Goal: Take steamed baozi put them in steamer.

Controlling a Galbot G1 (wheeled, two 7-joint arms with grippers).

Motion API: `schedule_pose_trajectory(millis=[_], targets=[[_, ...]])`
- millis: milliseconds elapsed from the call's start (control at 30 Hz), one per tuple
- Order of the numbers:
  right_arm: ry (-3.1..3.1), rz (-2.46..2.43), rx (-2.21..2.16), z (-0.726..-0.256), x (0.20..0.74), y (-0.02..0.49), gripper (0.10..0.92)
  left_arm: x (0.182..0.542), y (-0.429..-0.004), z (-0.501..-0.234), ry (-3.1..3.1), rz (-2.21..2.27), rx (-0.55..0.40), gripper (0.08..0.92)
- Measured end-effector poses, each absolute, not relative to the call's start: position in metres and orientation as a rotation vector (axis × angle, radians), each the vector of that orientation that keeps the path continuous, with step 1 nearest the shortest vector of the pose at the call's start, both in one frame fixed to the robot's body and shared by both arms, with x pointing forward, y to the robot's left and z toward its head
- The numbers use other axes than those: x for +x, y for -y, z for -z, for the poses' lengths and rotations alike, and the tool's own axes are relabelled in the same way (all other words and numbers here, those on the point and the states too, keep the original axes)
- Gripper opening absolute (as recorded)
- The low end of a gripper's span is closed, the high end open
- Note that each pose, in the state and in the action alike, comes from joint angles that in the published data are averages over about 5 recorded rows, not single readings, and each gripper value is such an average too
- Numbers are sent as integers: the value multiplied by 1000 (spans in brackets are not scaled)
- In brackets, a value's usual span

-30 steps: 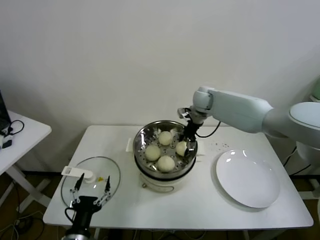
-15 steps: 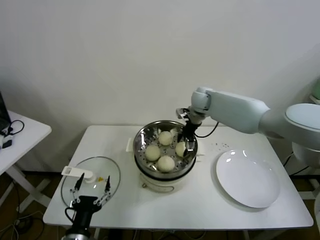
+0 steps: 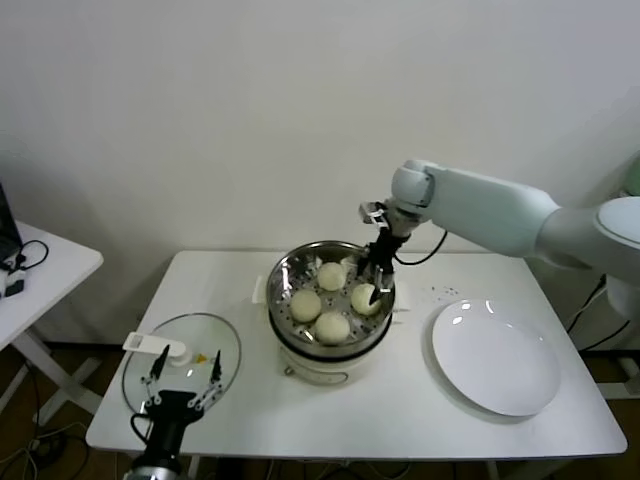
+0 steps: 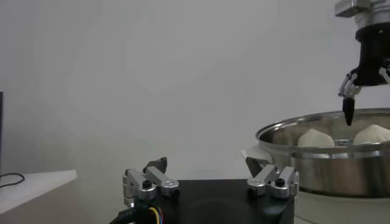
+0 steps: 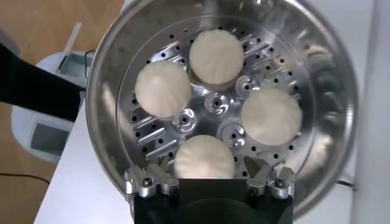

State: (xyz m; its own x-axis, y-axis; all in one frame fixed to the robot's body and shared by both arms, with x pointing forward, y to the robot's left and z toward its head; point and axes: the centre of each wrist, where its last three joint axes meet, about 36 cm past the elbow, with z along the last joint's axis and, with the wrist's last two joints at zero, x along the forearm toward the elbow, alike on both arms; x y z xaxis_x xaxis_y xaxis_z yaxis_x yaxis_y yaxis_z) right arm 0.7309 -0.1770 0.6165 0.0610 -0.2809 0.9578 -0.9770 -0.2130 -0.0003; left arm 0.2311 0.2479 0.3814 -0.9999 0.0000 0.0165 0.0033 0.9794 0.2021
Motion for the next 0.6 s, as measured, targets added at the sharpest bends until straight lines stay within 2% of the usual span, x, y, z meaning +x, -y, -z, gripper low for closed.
schedule_pose_trajectory(millis=[600], targets=[[1812, -1120, 1639, -647, 705, 243, 823, 244, -250, -389, 3131, 336, 27, 823]])
